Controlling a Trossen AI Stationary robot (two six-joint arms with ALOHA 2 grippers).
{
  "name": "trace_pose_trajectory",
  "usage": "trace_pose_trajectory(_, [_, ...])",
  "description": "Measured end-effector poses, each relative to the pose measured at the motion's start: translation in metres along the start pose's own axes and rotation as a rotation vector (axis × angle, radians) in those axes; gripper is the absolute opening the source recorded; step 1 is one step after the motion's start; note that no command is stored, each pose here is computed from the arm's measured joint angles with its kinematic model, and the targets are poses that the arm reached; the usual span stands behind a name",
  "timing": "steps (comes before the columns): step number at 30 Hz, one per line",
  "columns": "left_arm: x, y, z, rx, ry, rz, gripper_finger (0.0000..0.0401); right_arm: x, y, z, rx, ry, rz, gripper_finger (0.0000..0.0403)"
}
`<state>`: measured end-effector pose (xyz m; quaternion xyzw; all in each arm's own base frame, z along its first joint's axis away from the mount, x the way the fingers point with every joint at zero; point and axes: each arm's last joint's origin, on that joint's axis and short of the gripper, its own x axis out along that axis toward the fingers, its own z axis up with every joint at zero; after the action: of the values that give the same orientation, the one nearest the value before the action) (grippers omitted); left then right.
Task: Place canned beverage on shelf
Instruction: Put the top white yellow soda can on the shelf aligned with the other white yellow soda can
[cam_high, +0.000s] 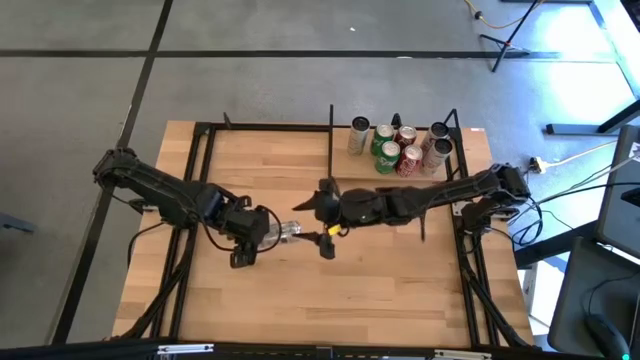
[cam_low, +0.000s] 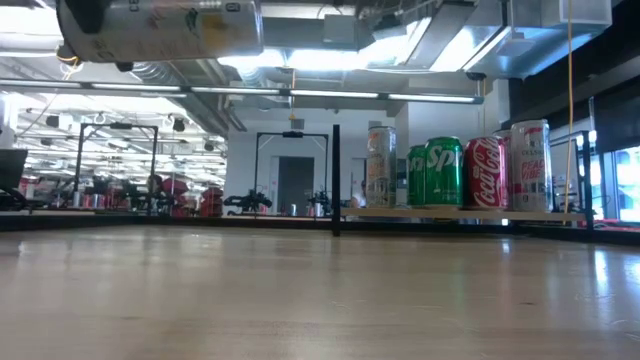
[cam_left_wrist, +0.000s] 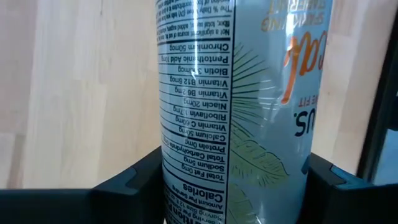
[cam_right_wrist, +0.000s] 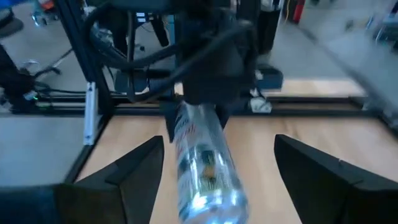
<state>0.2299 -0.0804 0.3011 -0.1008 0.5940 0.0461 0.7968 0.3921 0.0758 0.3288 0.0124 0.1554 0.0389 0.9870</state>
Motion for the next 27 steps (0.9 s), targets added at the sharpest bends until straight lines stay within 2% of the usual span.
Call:
trace_pose_trajectory(5, [0.0, 0.0, 0.0, -0.021, 0.01, -0.016, 0.0222, 0.024, 0.004, -0.01, -0.045, 0.076, -0.004, 0.0291])
trace_pose_trajectory(8, [0.0, 0.001, 0.0, -0.032, 0.018, -0.019, 0.0222, 0.038, 0.006, -0.007, -0.069, 0.126, 0.004, 0.0292])
trace_pose_trajectory(12, [0.0, 0.003, 0.001, -0.048, 0.031, -0.037, 0.0222, 0.056, 0.007, -0.007, -0.098, 0.252, -0.004, 0.0292])
trace_pose_trajectory(17, [0.0, 0.007, 0.004, -0.072, 0.04, -0.059, 0.0222, 0.067, 0.009, -0.001, -0.173, 0.372, -0.022, 0.0292])
trace_pose_trajectory(27, [0.001, 0.02, 0.011, -0.168, 0.074, -0.117, 0.0222, 0.089, 0.008, -0.022, -0.264, 0.486, -0.035, 0.0292])
